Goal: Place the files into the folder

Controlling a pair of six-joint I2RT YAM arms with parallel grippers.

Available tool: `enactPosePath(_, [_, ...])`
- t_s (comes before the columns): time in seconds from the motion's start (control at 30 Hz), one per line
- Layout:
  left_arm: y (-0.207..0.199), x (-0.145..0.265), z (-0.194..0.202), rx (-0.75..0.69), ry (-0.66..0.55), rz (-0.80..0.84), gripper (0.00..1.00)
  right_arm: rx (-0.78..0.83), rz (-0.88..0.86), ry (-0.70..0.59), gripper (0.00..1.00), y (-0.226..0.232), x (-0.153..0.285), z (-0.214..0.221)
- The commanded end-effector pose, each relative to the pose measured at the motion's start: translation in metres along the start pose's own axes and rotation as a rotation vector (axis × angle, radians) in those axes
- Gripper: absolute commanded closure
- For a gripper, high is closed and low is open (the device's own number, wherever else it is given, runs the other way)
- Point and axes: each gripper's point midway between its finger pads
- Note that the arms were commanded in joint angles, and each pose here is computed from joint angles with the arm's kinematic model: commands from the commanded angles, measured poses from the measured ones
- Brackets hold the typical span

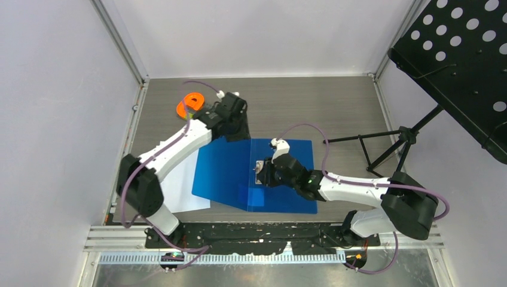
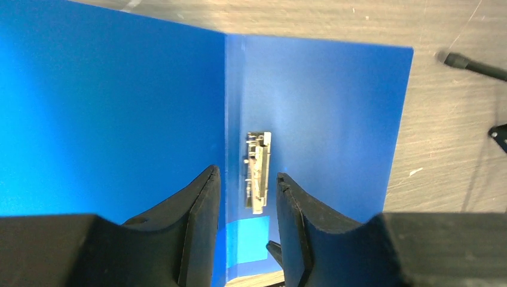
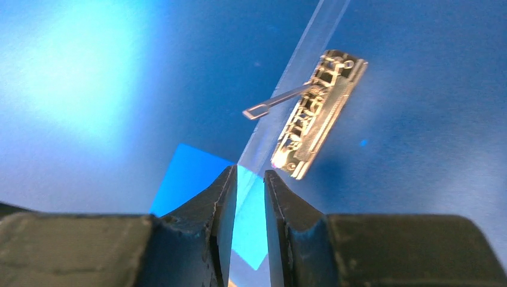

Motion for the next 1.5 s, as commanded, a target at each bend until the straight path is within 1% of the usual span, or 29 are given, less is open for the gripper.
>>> enactPosePath(0.0, [0.039,0.038,-0.020,-0.012,-0.099,-0.057,0.60,-0.036,-0.142,-0.039,0.71,0.038,0.000,-0.010])
enactPosePath(0.1, [0.060,0.056,-0.027,-0.013,-0.142,-0.091,0.59,-0.050,-0.149,-0.023,0.72,0.045,-0.009,-0.009])
enactPosePath(0.2, [0.078,0.073,-0.031,-0.003,-0.177,-0.113,0.59,-0.060,-0.134,-0.030,0.72,0.050,-0.018,-0.017])
enactPosePath(0.33, [0.105,0.094,-0.036,0.026,-0.225,-0.144,0.59,-0.059,-0.070,-0.025,0.72,0.037,-0.033,-0.024])
enactPosePath(0.47, [0.123,0.115,-0.039,0.035,-0.270,-0.162,0.59,-0.075,-0.029,-0.032,0.72,0.019,-0.044,-0.043])
enactPosePath(0.7, [0.137,0.128,-0.036,0.028,-0.288,-0.183,0.59,-0.050,0.031,-0.004,0.72,-0.006,-0.071,-0.070])
enactPosePath(0.83, [0.141,0.128,-0.028,0.029,-0.276,-0.187,0.59,-0.042,0.066,0.033,0.72,-0.023,-0.089,-0.070])
enactPosePath(0.97, [0.150,0.124,-0.020,0.065,-0.271,-0.191,0.51,-0.029,0.108,0.065,0.72,-0.038,-0.099,-0.065])
enactPosePath(1.03, [0.153,0.122,-0.016,0.088,-0.268,-0.184,0.46,-0.029,0.119,0.081,0.72,-0.043,-0.102,-0.062])
enactPosePath(1.17, [0.158,0.123,-0.012,0.100,-0.271,-0.180,0.38,-0.019,0.149,0.088,0.70,-0.050,-0.099,-0.057])
enactPosePath(1.27, [0.157,0.123,-0.009,0.095,-0.272,-0.168,0.36,-0.004,0.169,0.075,0.67,-0.053,-0.093,-0.062])
enactPosePath(1.43, [0.158,0.120,-0.001,0.097,-0.263,-0.158,0.33,0.018,0.198,0.049,0.62,-0.047,-0.073,-0.083])
enactPosePath(1.47, [0.159,0.120,0.000,0.099,-0.261,-0.162,0.33,0.021,0.208,0.041,0.60,-0.046,-0.068,-0.089])
Point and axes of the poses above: each gripper's point midway between its finger pads, its own x axis back along the fingers, its own y axis along the line the jaws close on, z = x × y, and after that the axes turned 1 degree about -x, right-handed
